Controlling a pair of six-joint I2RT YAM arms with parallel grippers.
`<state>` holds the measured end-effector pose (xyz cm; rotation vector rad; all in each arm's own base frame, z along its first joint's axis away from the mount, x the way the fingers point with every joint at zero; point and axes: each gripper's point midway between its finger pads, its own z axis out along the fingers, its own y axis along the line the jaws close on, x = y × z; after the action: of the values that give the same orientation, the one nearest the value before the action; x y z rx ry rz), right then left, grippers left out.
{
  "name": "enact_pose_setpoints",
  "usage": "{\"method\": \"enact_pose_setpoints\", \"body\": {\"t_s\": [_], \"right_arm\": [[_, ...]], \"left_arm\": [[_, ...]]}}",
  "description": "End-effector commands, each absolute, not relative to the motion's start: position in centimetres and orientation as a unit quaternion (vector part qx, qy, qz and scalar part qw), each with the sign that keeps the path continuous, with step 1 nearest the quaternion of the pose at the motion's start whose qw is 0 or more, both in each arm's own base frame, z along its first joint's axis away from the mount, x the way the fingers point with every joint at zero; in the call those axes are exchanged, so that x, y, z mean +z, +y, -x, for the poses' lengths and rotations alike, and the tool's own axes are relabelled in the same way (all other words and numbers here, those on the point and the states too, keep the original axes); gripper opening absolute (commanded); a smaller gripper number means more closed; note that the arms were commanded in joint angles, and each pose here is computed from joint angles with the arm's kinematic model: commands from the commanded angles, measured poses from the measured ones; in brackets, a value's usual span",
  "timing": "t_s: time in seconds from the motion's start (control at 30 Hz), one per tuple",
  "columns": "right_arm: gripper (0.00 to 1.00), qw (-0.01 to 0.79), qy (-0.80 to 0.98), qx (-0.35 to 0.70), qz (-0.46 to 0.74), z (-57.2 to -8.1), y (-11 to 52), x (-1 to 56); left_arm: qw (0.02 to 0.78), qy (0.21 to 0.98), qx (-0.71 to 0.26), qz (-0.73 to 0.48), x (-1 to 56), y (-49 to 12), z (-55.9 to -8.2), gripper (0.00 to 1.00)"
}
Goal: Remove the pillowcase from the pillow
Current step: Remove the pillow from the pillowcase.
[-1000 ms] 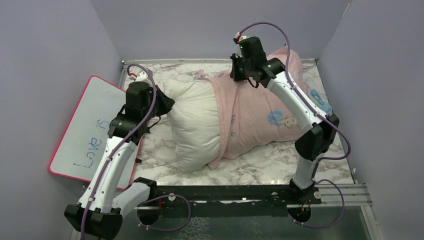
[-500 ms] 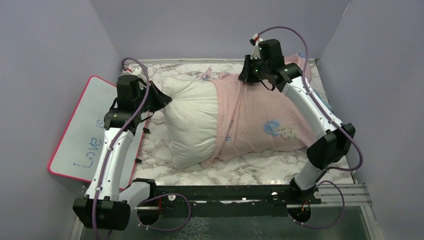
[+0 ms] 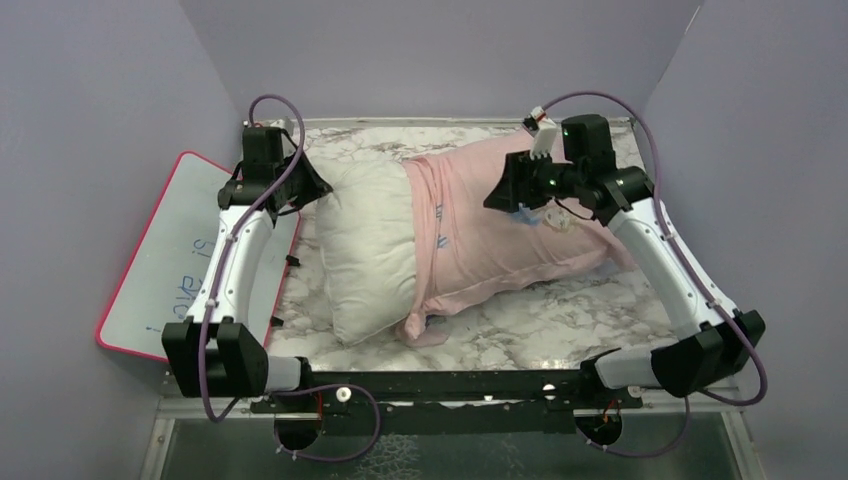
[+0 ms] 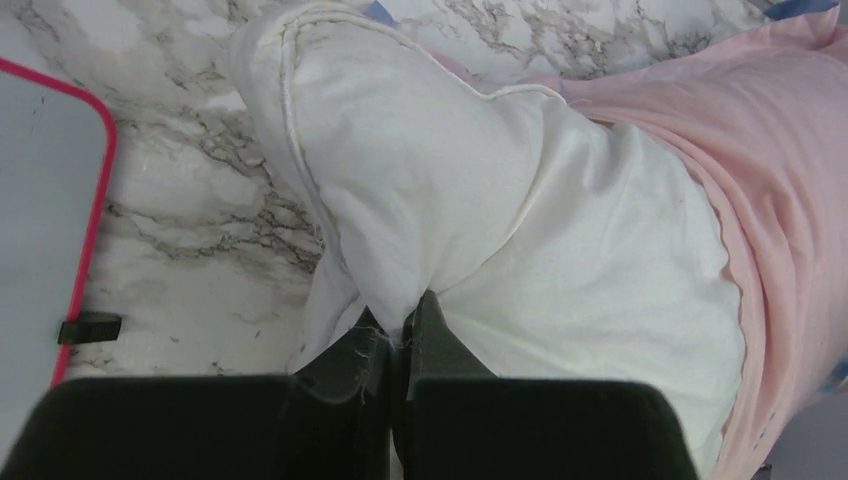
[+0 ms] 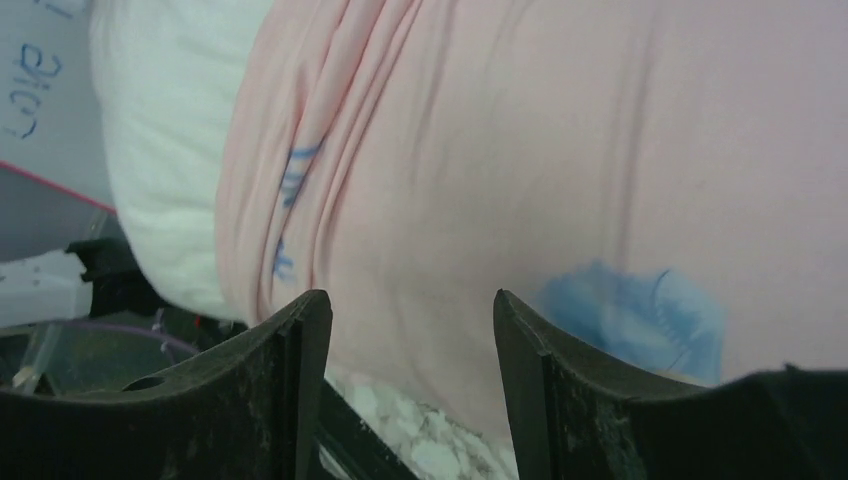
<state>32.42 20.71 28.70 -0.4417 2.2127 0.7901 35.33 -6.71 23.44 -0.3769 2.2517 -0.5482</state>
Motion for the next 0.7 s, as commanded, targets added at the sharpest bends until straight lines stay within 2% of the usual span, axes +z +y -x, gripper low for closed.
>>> {"method": "enact_pose_setpoints", "body": {"t_s": [0.0, 0.1, 0.13, 0.17, 0.27, 0.33, 0.43, 0.67], "right_arm": [[0.66, 0.325, 0.833, 0.398, 0.206, -26.8, 22.1, 28.4], [0.66, 0.288, 0.836, 0.419, 0.206, -24.0, 22.0, 26.5], [0.66, 0.278, 0.838, 0.423, 0.202, -23.2, 21.9, 25.8], [0.66, 0.27, 0.841, 0.426, 0.194, -22.8, 21.8, 25.1], [0.67, 0.239, 0.863, 0.415, 0.159, -22.1, 21.2, 21.5], [0.66, 0.227, 0.883, 0.391, 0.125, -22.7, 20.7, 19.0], [0.67, 0.222, 0.906, 0.357, 0.06, -24.6, 20.2, 16.4], [0.66, 0.251, 0.89, 0.381, -0.011, -29.2, 21.9, 17.1]], "left_arm": [[0.448, 0.854, -0.223, 0.141, 27.9, -6.6, -40.6, 0.0], [0.446, 0.855, -0.224, 0.14, 28.1, -6.7, -43.2, 0.0], [0.444, 0.855, -0.23, 0.139, 28.2, -6.9, -43.9, 0.04], [0.441, 0.855, -0.236, 0.135, 28.2, -7.1, -44.5, 0.17], [0.43, 0.866, -0.209, 0.145, 27.3, -6.3, -45.2, 0.71], [0.426, 0.876, -0.16, 0.159, 26.4, -4.6, -44.6, 0.9], [0.425, 0.881, -0.107, 0.176, 26.1, -2.3, -42.2, 0.98], [0.407, 0.888, -0.039, 0.21, 25.0, 0.7, -33.8, 0.99]]}}
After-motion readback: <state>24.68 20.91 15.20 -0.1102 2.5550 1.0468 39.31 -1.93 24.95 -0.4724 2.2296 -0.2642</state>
